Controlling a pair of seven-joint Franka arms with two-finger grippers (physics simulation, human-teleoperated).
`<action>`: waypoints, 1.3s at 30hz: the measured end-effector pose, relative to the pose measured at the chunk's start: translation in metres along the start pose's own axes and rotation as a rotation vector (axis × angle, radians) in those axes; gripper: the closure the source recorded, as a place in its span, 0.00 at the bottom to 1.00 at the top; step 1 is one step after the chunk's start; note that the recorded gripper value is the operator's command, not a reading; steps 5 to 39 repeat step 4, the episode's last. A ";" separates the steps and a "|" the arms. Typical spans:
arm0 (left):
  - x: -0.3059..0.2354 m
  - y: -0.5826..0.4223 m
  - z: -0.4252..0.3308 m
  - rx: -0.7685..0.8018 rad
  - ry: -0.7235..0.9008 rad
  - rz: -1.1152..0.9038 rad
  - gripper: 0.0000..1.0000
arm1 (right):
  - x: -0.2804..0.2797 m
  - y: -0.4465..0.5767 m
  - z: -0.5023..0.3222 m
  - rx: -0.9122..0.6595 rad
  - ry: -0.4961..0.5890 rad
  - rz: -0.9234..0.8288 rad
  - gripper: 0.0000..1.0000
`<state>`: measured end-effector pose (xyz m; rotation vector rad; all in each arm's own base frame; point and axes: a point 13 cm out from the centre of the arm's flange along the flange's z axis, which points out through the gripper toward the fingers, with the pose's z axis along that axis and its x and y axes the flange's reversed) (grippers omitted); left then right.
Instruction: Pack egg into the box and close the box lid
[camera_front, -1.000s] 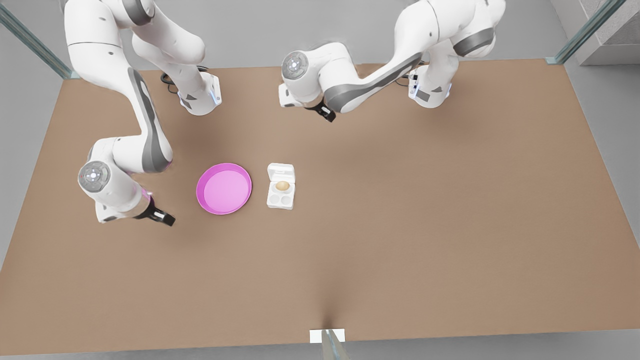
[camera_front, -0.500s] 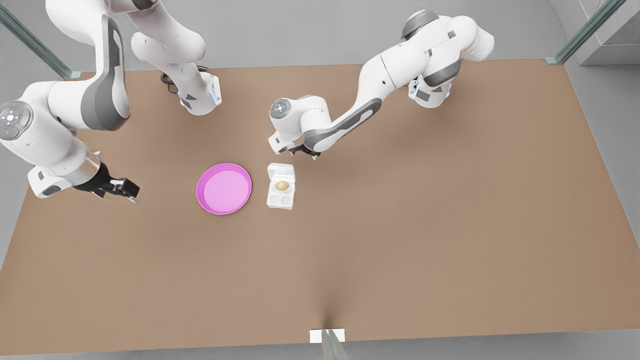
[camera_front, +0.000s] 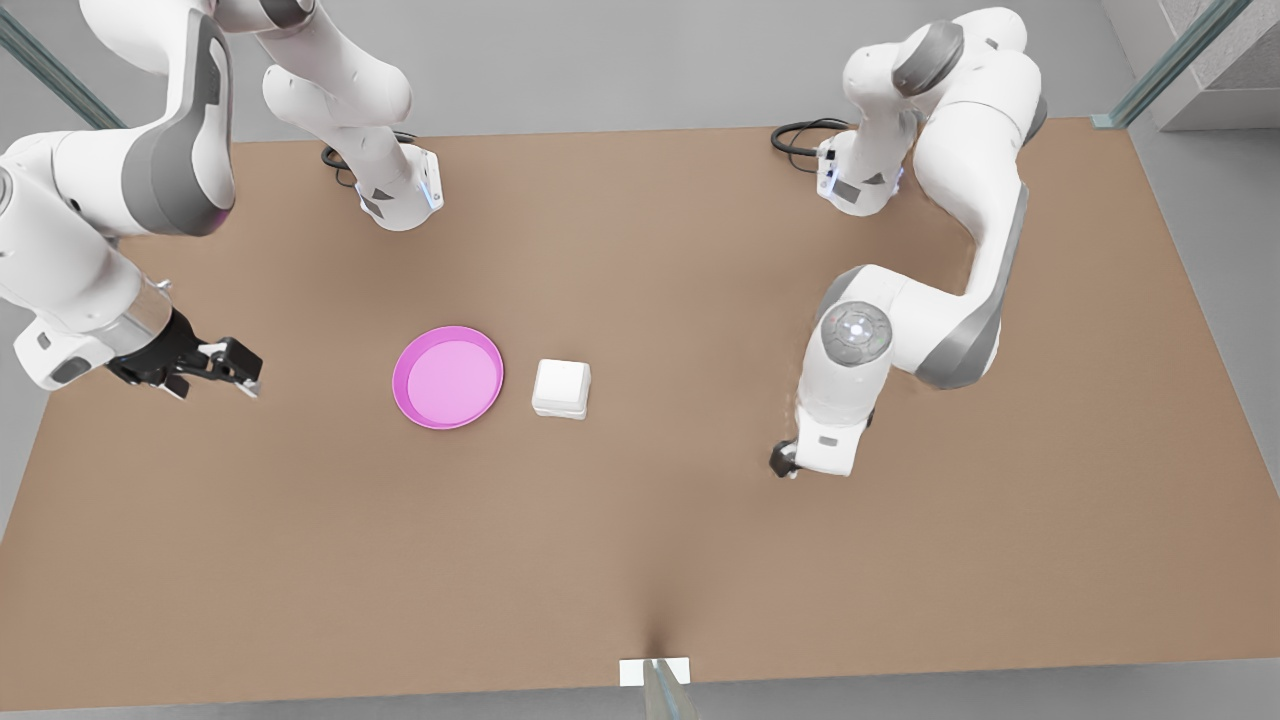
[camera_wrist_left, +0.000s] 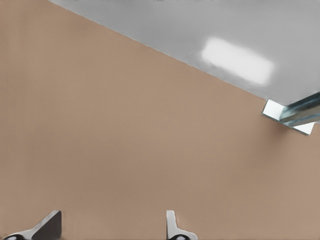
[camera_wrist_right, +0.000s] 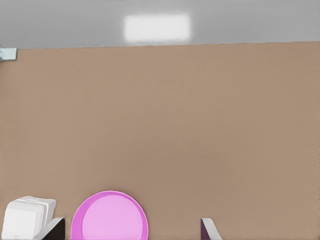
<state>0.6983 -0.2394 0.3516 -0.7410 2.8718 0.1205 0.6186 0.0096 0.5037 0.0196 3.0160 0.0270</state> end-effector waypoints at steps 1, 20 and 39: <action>-0.039 0.054 -0.004 -0.051 0.002 -0.051 0.00 | 0.001 0.002 0.003 -0.001 0.011 -0.009 0.00; -0.053 0.191 -0.034 -0.094 0.107 -0.166 0.00 | 0.003 -0.001 0.011 0.001 0.039 -0.021 0.00; -0.053 0.191 -0.034 -0.094 0.107 -0.166 0.00 | 0.003 -0.001 0.011 0.001 0.039 -0.021 0.00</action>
